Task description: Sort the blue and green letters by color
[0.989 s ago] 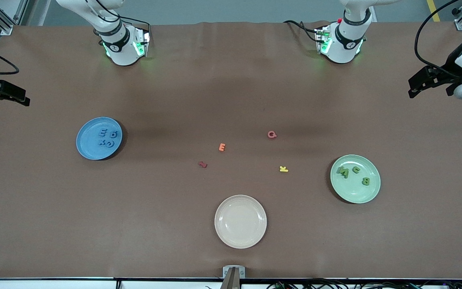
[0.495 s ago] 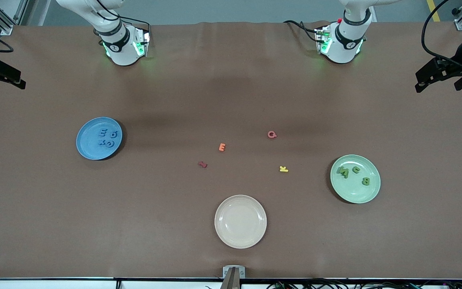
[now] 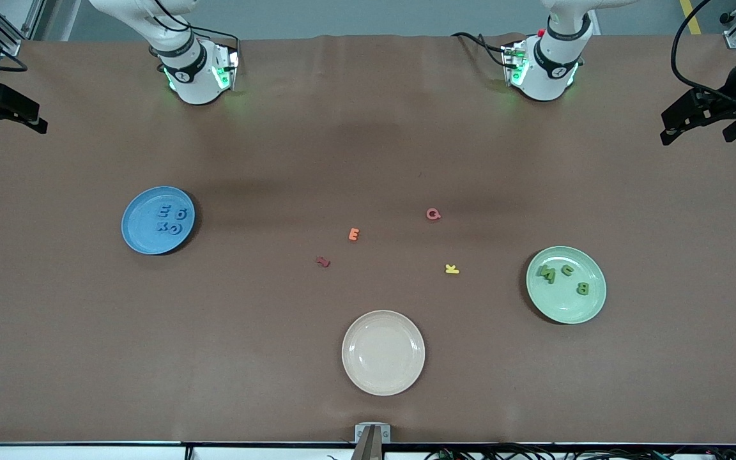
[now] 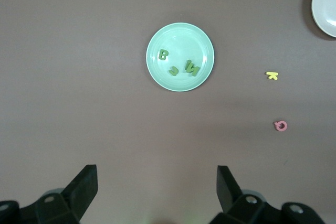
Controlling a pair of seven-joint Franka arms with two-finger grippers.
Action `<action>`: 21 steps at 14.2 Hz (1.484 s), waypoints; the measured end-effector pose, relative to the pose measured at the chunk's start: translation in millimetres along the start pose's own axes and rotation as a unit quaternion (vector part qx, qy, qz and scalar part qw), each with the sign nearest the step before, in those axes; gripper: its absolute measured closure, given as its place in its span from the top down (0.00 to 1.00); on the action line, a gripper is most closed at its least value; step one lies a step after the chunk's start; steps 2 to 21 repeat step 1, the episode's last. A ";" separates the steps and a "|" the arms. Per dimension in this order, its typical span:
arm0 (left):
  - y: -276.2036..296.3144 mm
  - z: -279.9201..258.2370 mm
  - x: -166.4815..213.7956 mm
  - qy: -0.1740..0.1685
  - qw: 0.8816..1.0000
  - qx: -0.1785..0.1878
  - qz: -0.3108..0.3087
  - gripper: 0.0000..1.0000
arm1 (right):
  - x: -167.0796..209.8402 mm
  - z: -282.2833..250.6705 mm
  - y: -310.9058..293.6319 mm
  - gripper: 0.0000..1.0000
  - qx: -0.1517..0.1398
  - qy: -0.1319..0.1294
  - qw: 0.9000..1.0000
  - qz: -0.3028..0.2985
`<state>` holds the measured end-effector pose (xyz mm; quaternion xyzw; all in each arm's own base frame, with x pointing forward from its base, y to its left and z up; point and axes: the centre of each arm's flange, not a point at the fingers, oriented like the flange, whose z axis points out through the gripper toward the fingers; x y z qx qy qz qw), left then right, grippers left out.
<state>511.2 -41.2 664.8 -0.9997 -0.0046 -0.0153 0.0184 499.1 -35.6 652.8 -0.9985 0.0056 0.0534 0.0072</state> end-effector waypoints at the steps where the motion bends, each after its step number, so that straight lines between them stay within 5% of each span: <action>1: 0.0 -0.8 -0.1 0.000 1.000 0.000 0.000 1.00 | 1.0 0.2 -0.5 1.00 0.000 0.003 1.000 0.000; 21: 0.0 -0.8 -0.1 0.000 1.000 0.000 0.000 1.00 | 1.0 0.2 -0.5 1.00 0.000 0.003 1.000 0.000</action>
